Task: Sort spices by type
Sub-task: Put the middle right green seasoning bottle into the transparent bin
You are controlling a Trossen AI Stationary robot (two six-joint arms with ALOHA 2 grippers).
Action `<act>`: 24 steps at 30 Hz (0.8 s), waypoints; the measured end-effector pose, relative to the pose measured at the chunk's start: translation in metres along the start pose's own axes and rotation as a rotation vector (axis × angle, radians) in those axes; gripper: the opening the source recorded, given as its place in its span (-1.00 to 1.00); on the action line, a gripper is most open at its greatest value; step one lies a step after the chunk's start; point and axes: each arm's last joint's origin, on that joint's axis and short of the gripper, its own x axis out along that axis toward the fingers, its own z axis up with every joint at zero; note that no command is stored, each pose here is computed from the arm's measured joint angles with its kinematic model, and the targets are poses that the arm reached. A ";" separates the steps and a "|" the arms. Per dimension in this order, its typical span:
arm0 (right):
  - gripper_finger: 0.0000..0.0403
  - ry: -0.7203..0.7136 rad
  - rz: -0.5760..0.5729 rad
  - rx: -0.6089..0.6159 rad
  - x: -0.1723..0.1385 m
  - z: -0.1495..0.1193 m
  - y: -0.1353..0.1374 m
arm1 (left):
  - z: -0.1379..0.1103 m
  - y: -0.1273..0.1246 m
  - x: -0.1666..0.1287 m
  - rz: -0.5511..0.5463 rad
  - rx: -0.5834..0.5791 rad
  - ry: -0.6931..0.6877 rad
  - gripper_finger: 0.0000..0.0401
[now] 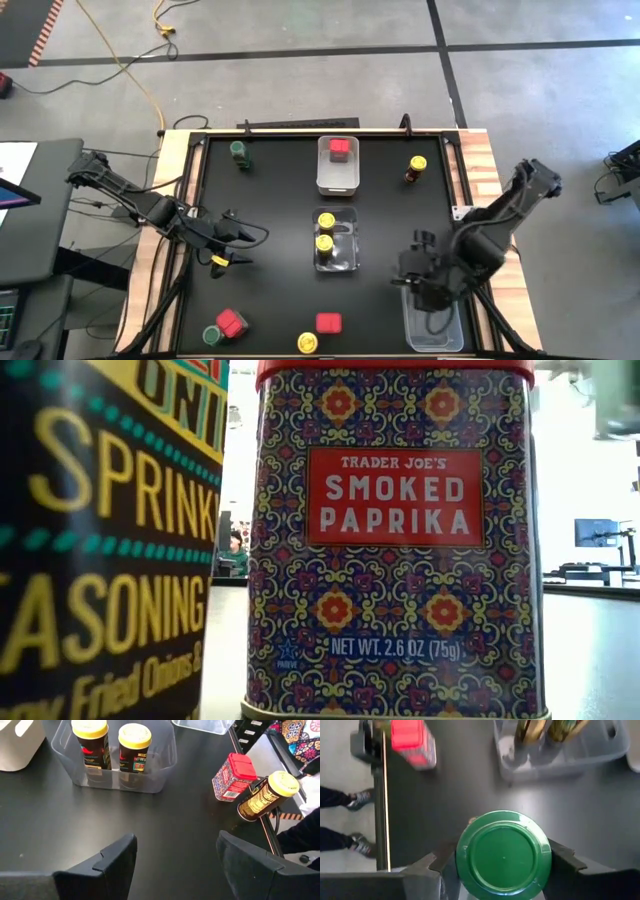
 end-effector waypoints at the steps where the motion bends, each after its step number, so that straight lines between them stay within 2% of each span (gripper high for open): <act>1: 0.12 0.003 0.009 -0.003 0.000 -0.009 -0.001 | 0.000 0.000 0.000 0.000 -0.001 -0.005 0.30; 6: 0.12 0.014 0.045 -0.024 -0.001 -0.041 -0.007 | 0.005 -0.001 0.000 0.016 -0.011 -0.059 0.30; 10: 0.12 0.010 0.079 -0.060 0.000 -0.056 -0.007 | 0.006 -0.001 0.000 0.022 -0.018 -0.075 0.30; 17: 0.12 0.010 0.108 -0.087 0.010 -0.068 0.000 | 0.006 -0.001 0.000 0.022 -0.030 -0.074 0.30; 24: 0.12 0.040 0.065 -0.120 0.024 -0.070 0.009 | 0.006 -0.001 0.000 0.023 -0.032 -0.073 0.30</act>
